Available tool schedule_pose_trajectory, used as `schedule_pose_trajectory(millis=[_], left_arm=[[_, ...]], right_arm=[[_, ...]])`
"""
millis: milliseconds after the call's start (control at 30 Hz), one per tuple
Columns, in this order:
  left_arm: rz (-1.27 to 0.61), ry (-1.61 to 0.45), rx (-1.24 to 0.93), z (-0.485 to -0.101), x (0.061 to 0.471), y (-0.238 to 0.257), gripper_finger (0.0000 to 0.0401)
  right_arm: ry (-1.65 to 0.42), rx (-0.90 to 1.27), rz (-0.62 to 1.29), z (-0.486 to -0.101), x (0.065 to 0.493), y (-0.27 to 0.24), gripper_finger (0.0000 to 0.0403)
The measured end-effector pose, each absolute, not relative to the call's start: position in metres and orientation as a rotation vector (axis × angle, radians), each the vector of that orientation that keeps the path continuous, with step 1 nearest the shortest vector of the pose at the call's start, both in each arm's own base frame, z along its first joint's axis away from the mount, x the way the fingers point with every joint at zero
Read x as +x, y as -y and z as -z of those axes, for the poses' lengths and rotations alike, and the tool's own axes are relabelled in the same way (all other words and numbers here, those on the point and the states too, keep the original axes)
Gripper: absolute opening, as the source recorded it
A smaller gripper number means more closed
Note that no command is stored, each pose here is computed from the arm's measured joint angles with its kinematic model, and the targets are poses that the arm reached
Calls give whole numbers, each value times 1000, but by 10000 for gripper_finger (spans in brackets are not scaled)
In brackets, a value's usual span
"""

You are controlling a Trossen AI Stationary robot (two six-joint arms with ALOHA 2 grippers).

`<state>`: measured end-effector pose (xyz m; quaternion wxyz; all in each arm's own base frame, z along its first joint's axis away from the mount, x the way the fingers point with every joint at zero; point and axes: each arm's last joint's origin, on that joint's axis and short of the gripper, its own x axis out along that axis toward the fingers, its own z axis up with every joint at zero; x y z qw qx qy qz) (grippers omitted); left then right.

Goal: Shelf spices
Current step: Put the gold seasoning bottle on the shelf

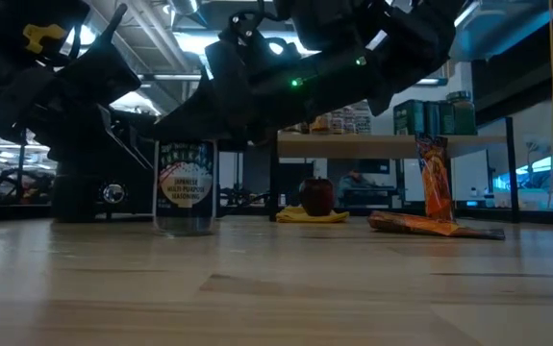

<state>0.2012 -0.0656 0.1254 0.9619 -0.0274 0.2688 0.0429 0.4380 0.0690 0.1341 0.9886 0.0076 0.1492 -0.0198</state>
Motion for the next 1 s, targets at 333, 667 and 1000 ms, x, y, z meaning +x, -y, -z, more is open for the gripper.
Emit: schedule_pose_trajectory(millis=[333,667,1000], left_arm=[[-76,-627,7,-157,204,70,153],[-123,-614,-67,-213,174,63,153],[-132,-591,-81,-216,169,61,153]], right_arm=[[-321,14,3,-151,433,-70,276],[-317,-58,65,-244,396,-61,276],[-225,-160,435,-350,313,-36,276]])
